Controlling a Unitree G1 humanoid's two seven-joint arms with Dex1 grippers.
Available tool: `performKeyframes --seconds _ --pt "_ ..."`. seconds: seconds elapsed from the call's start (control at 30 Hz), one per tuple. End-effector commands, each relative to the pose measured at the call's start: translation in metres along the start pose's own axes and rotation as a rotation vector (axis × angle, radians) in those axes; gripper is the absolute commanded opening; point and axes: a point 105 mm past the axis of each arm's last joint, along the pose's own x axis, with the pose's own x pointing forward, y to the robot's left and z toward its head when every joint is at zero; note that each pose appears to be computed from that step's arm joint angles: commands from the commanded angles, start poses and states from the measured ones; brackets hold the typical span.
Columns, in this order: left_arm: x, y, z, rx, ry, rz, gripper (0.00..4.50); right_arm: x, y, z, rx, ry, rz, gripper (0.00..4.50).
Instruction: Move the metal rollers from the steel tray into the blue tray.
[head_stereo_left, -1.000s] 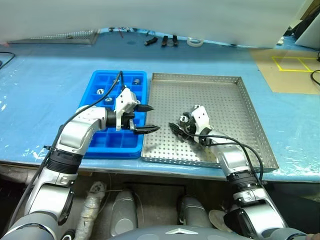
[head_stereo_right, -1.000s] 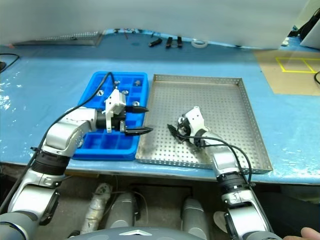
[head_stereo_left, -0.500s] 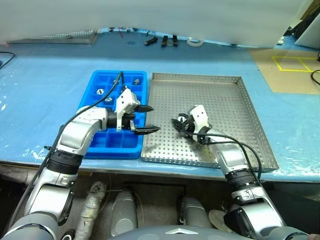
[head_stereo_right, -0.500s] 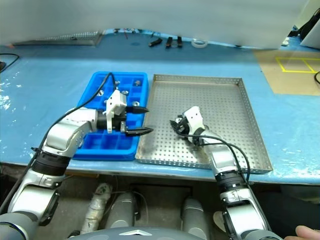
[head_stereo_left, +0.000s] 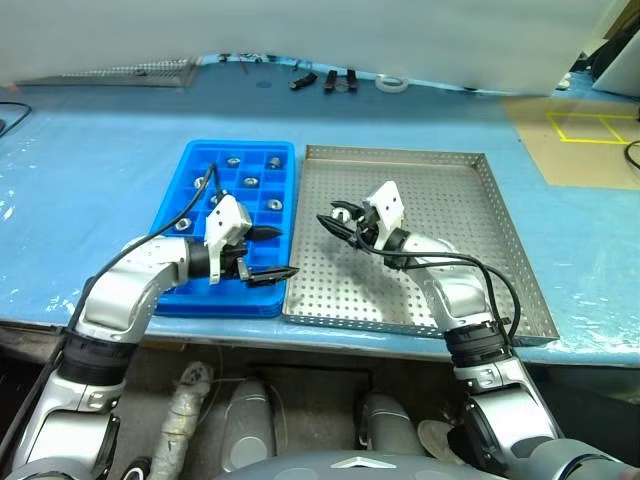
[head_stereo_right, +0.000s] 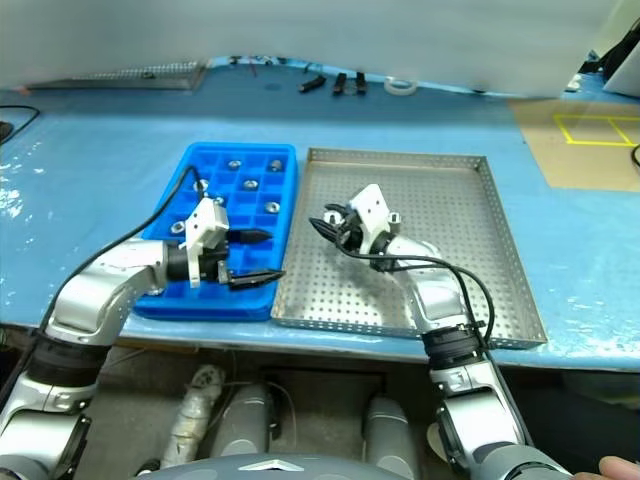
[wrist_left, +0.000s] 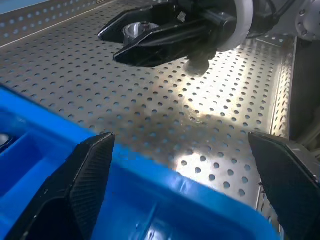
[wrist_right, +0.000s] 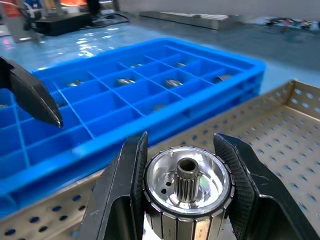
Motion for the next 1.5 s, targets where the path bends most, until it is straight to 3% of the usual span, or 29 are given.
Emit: performKeyframes --seconds 0.03,0.43,0.87,1.17,1.5 --pt "-0.020 0.002 0.009 0.026 -0.025 0.092 4.50 0.018 0.013 0.029 -0.021 -0.090 0.107 1.69" --pt "-0.062 -0.012 -0.015 -0.038 -0.024 0.367 4.50 0.071 0.050 0.029 -0.016 -0.086 0.344 1.69" --pt "-0.064 -0.020 -0.015 -0.057 -0.030 0.408 4.50 0.099 0.040 0.018 -0.076 -0.039 0.238 1.69" --pt "-0.057 -0.017 -0.012 -0.052 -0.034 0.379 4.50 0.100 0.015 0.022 -0.062 -0.051 0.107 4.48" --pt "-0.051 -0.015 -0.008 -0.044 -0.041 0.335 4.50 0.087 0.009 0.046 -0.089 -0.134 0.100 4.48"
